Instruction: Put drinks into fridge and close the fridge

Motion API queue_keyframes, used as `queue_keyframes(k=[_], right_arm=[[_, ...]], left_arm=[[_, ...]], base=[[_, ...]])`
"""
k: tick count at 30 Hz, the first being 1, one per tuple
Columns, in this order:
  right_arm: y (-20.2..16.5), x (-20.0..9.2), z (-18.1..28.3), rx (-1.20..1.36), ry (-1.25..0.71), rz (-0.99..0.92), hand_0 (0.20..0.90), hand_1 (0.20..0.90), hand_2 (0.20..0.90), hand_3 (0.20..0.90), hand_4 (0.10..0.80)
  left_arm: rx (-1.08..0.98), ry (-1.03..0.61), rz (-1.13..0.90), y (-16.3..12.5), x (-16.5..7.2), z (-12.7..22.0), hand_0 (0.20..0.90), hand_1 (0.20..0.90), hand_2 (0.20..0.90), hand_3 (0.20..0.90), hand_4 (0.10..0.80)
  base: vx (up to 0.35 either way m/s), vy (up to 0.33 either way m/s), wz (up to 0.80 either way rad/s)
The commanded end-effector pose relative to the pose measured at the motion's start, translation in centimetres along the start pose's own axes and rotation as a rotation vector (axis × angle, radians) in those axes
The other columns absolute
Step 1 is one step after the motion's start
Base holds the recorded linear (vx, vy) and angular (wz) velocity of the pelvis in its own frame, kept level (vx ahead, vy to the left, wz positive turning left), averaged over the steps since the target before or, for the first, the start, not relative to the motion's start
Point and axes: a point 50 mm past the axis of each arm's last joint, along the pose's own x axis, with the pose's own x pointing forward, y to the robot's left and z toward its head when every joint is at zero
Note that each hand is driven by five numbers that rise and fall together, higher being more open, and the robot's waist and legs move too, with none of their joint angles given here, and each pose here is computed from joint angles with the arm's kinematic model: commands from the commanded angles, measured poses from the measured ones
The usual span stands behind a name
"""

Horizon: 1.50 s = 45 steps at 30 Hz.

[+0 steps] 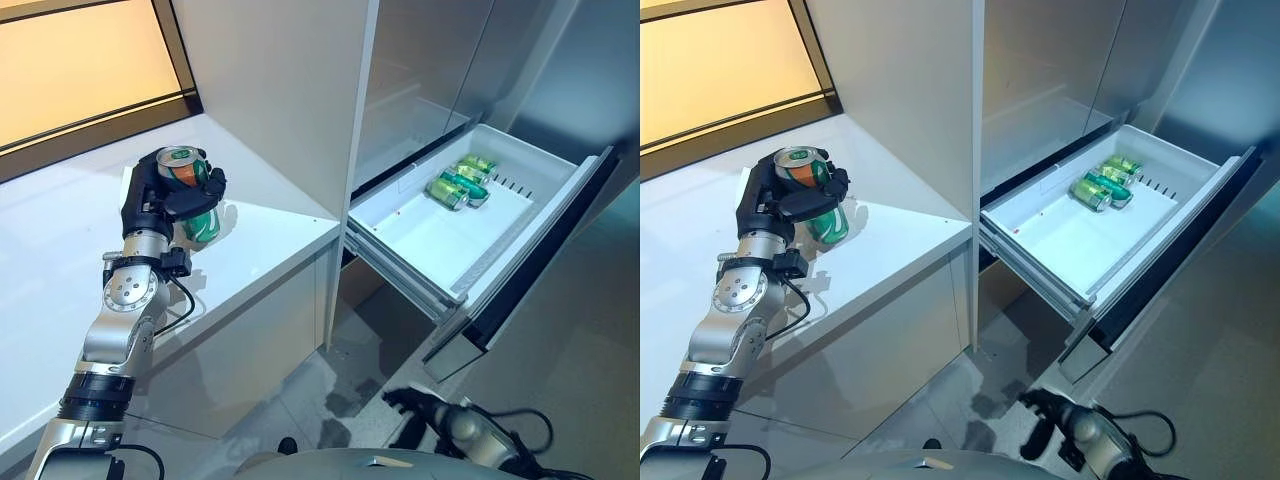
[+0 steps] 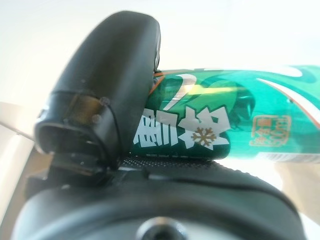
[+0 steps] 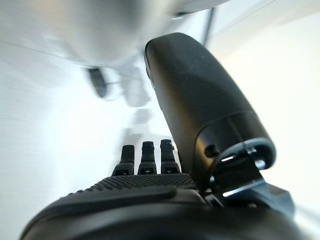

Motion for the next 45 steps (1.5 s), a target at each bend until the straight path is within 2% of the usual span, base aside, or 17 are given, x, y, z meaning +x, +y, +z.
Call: queue_keyframes(k=[1, 3, 5, 10, 13, 21, 26, 28, 32, 34, 35, 41, 45], right_arm=[[-1.5, 0.4, 4.7, -0.047, -0.248, -0.055, 0.9, 0.9, 0.9, 0.9, 0.8], [-1.5, 0.2, 6.4, -0.051, -0.308, -0.055, 0.9, 0.9, 0.9, 0.9, 0.8], [-1.2, -0.4, 10.0, -0.083, -0.447, -0.026, 0.9, 0.9, 0.9, 0.9, 0.8], [-0.9, -2.2, 14.2, -0.159, -0.652, 0.066, 0.9, 0.9, 0.9, 0.9, 0.8], [-1.0, -4.9, 17.6, -0.199, -0.849, 0.214, 0.9, 0.9, 0.9, 0.9, 0.8], [-3.7, -10.3, 21.0, -0.196, -1.115, 0.388, 0.9, 0.9, 0.9, 0.9, 0.8], [-5.3, -13.7, 21.3, -0.195, -1.264, 0.563, 0.9, 0.9, 0.9, 0.9, 0.8], [-5.8, -15.0, 21.4, -0.213, -1.313, 0.57, 0.9, 0.9, 0.9, 0.9, 0.8], [-8.3, -17.5, 21.7, -0.143, -1.446, 0.475, 0.9, 0.9, 0.9, 0.9, 0.8], [-9.8, -18.4, 21.4, -0.106, -1.486, 0.323, 0.9, 0.9, 0.9, 0.9, 0.8], [-11.2, -18.9, 20.8, -0.103, -1.47, 0.155, 0.9, 0.9, 0.9, 0.9, 0.8], [-14.2, -20.2, 18.6, -0.068, -1.407, -0.201, 0.9, 0.9, 0.9, 0.9, 0.8], [-14.8, -20.4, 18.8, -0.058, -1.391, -0.245, 0.9, 0.9, 0.9, 0.9, 0.8]], left_arm=[[-0.134, -0.548, -0.162, -3.1, 0.6, 9.8, 0.3, 0.3, 0.3, 0.2, 0.1], [-0.15, -0.562, -0.181, -3.5, 0.6, 10.1, 0.3, 0.3, 0.3, 0.2, 0.1], [-0.163, -0.587, -0.205, -4.3, 0.4, 10.6, 0.3, 0.3, 0.3, 0.2, 0.1], [-0.192, -0.615, -0.223, -4.4, 0.0, 10.9, 0.3, 0.3, 0.3, 0.2, 0.1], [-0.247, -0.638, -0.262, -4.5, -0.4, 11.2, 0.3, 0.3, 0.3, 0.2, 0.1], [-0.335, -0.801, -0.353, -4.6, -2.5, 12.2, 0.3, 0.3, 0.3, 0.2, 0.1], [-0.368, -0.86, -0.422, -4.0, -3.2, 12.3, 0.3, 0.3, 0.3, 0.2, 0.1], [-0.366, -0.87, -0.437, -3.6, -3.4, 12.4, 0.3, 0.3, 0.3, 0.2, 0.1], [-0.343, -0.887, -0.475, -3.3, -3.7, 12.5, 0.3, 0.3, 0.3, 0.2, 0.1], [-0.305, -0.892, -0.486, -3.1, -3.7, 12.6, 0.3, 0.3, 0.3, 0.2, 0.1], [-0.245, -0.89, -0.476, -2.9, -3.7, 12.6, 0.3, 0.3, 0.3, 0.2, 0.1], [-0.038, -0.878, -0.405, -1.8, -3.6, 12.7, 0.3, 0.3, 0.3, 0.2, 0.1], [-0.032, -0.848, -0.438, -1.9, -3.2, 12.7, 0.3, 0.3, 0.3, 0.2, 0.1]], base=[[-0.026, 0.051, 0.08], [-0.014, 0.028, 0.11], [-0.016, 0.027, 0.11], [0.0, 0.0, 0.0], [0.0, 0.0, 0.0], [0.0, 0.0, 0.0], [0.0, 0.0, 0.0], [0.0, 0.0, 0.0], [-0.008, 0.0, 0.0], [-0.017, 0.003, 0.0], [0.0, 0.0, 0.0], [-0.002, 0.002, -0.01], [-0.014, 0.009, -0.04]])
